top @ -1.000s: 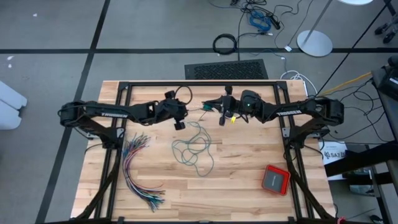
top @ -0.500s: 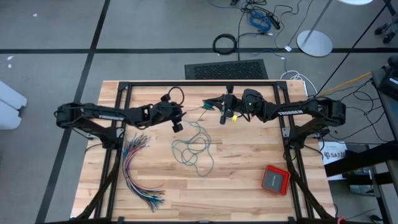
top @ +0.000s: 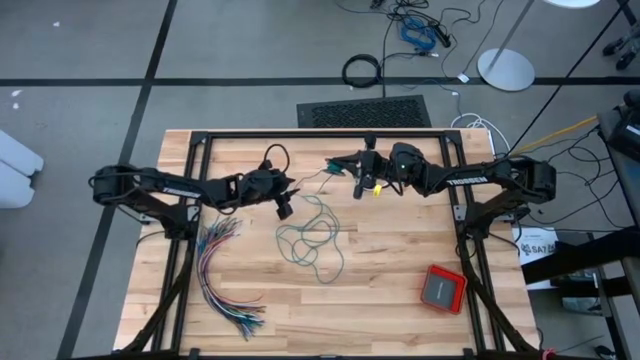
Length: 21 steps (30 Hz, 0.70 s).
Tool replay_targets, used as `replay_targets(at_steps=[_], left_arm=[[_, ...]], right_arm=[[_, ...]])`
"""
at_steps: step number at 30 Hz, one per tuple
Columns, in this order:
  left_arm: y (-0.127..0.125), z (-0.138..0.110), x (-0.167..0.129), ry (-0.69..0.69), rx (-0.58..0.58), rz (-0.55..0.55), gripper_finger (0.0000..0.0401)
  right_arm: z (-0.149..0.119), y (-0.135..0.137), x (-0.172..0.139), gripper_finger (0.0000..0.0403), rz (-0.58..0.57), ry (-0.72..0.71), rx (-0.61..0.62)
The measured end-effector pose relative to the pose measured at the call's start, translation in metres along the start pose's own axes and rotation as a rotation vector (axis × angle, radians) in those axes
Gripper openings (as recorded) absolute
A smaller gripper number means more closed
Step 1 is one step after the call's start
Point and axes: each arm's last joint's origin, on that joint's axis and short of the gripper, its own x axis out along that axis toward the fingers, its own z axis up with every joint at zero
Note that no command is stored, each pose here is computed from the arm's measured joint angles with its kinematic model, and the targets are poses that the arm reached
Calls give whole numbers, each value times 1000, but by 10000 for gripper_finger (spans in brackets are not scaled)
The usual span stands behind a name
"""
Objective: Coil cords
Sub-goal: Coil the green wire onto the spool
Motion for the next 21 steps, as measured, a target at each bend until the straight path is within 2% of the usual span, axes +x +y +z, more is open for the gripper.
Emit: replay_targets(at_steps=[8,17,21], left_arm=[[-2,-4,7,14,-14,21,159],[-2,-5,6,15,-11,48,116],[-6,-5,5,12,2,67,109]], right_arm=[[1,0,0,0,-3,-9,8],[1,0,0,0,-2,-7,10],[0,0,0,0,-1,-3,9]])
